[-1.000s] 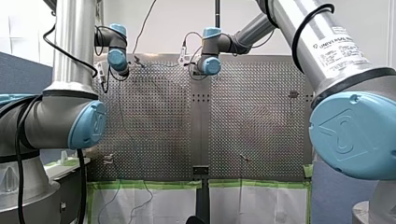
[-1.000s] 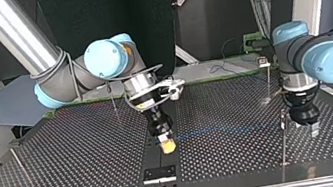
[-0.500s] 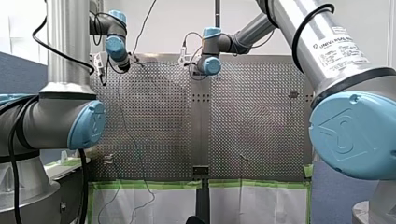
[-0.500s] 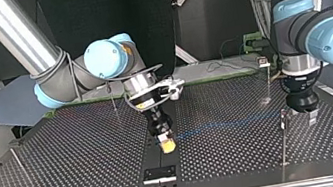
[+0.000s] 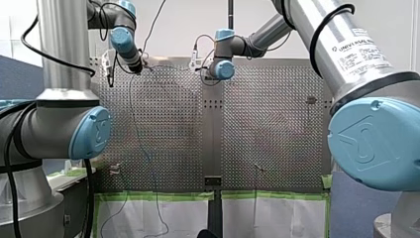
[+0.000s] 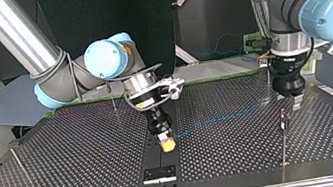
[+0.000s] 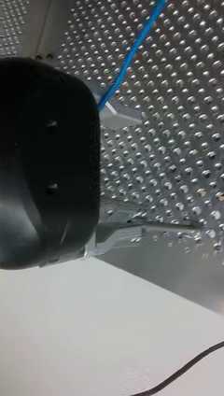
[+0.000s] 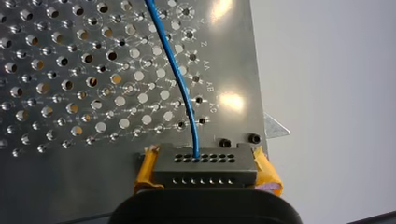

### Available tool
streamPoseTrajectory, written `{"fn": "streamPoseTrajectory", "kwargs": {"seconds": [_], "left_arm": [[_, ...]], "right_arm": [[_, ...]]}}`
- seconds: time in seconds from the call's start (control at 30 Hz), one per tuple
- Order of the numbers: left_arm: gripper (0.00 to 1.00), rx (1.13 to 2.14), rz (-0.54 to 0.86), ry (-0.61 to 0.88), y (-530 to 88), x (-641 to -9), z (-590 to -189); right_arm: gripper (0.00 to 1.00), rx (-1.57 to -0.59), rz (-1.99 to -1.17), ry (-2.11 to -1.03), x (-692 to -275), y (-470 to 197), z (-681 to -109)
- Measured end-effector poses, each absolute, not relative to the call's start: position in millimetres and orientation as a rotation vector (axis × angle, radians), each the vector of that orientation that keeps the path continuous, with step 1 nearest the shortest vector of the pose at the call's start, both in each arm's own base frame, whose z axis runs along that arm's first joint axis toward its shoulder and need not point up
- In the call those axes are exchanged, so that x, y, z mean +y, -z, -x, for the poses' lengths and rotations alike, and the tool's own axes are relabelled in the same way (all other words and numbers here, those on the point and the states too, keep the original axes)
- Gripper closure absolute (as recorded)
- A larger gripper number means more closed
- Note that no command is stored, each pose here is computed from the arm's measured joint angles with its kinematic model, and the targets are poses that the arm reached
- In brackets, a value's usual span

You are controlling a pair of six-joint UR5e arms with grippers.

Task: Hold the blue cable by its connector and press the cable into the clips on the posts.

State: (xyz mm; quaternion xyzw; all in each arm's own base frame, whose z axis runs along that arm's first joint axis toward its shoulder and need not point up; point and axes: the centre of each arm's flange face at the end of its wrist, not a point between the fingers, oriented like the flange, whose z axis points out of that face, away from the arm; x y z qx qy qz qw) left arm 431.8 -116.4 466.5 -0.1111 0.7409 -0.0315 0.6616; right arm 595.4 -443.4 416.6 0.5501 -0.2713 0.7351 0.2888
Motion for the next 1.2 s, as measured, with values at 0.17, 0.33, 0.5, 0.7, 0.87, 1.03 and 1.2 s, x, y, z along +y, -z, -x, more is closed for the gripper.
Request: {"fn": "streamPoseTrajectory", "kwargs": {"seconds": [0.17,0.33,0.5,0.7,0.87,1.03,1.2], "left_arm": [[0.0,1.658,0.234,0.093,-472.6,-122.8,-426.9],[0.0,1.631,0.227,0.102,-475.7,-125.5,-428.7],[0.0,1.619,0.223,0.105,-476.9,-126.8,-429.4],[0.0,1.635,0.215,0.115,-472.1,-131.5,-426.5],[0.0,1.639,0.214,0.115,-467.5,-133.9,-425.0],[0.0,1.639,0.212,0.116,-467.0,-135.6,-424.3],[0.0,1.635,0.198,0.155,-472.8,-143.0,-416.7]], "right_arm": [[1.0,-0.727,-1.469,-1.958,-443.5,-416.3,-595.0],[1.0,-0.73,-1.471,-1.954,-443.5,-415.3,-594.8],[1.0,-0.734,-1.471,-1.95,-443.7,-414.9,-594.4],[1.0,-0.735,-1.473,-1.941,-443.8,-414.1,-593.8],[1.0,-0.737,-1.476,-1.936,-443.9,-413.6,-593.4],[1.0,-0.744,-1.476,-1.923,-445.1,-411.0,-591.5],[1.0,-0.753,-1.475,-1.901,-447.5,-406.5,-588.2]]}}
